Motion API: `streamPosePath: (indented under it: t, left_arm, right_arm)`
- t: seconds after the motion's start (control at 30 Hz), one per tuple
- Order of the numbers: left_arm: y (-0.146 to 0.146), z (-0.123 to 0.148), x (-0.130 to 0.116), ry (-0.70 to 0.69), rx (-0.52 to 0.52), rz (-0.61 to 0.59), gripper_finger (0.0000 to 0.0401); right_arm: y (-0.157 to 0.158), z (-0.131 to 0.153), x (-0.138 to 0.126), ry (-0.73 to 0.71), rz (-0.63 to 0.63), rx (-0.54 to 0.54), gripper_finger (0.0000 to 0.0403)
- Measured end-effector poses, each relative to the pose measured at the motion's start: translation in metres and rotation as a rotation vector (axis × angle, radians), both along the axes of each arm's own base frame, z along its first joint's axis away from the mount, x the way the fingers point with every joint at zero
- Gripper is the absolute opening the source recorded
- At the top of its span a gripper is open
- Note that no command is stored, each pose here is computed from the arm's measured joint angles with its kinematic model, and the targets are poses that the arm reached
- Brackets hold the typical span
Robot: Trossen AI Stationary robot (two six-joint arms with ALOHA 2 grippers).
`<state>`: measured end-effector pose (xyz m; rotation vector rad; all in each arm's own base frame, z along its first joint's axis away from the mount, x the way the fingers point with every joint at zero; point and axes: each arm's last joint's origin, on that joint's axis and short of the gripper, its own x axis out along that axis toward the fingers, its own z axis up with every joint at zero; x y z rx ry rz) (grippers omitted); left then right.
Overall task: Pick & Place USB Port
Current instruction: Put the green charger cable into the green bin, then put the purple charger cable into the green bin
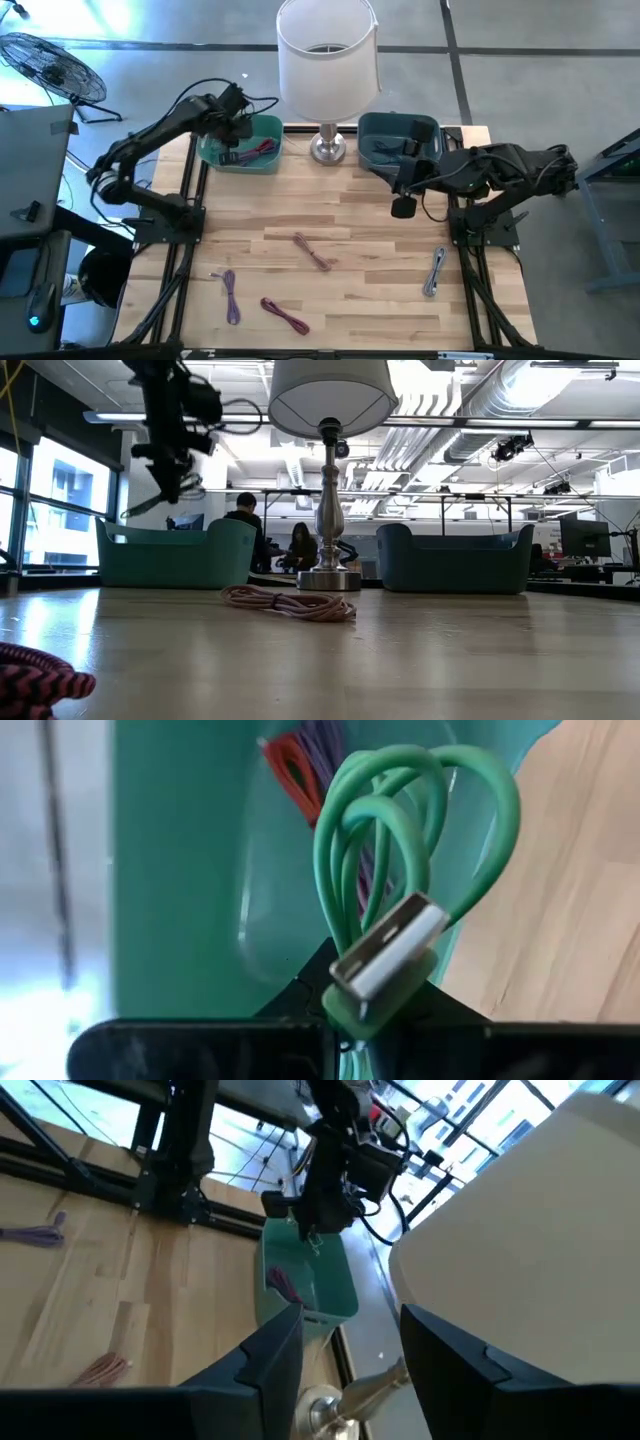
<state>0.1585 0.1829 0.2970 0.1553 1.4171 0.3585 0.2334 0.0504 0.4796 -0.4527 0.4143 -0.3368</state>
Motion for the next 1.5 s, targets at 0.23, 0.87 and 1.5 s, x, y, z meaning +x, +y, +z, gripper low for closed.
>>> streamPosePath:
  t: [0.23,0.87,1.5]
  left_arm:
    - [0.018,-0.026,0.013,0.059,-0.079,-0.03,0.001]
    - [0.024,-0.039,0.02,0.055,-0.144,-0.055,0.0013]
    - [0.019,-0.041,0.016,0.074,-0.215,0.02,0.0083]
  right_arm:
    - [0.0,-0.002,-0.001,0.009,-0.004,0.025,0.0161]
    - [0.0,-0.006,-0.002,0.038,0.003,0.071,0.0161]
    - [0.001,-0.007,-0.002,0.048,0.048,0.092,0.0161]
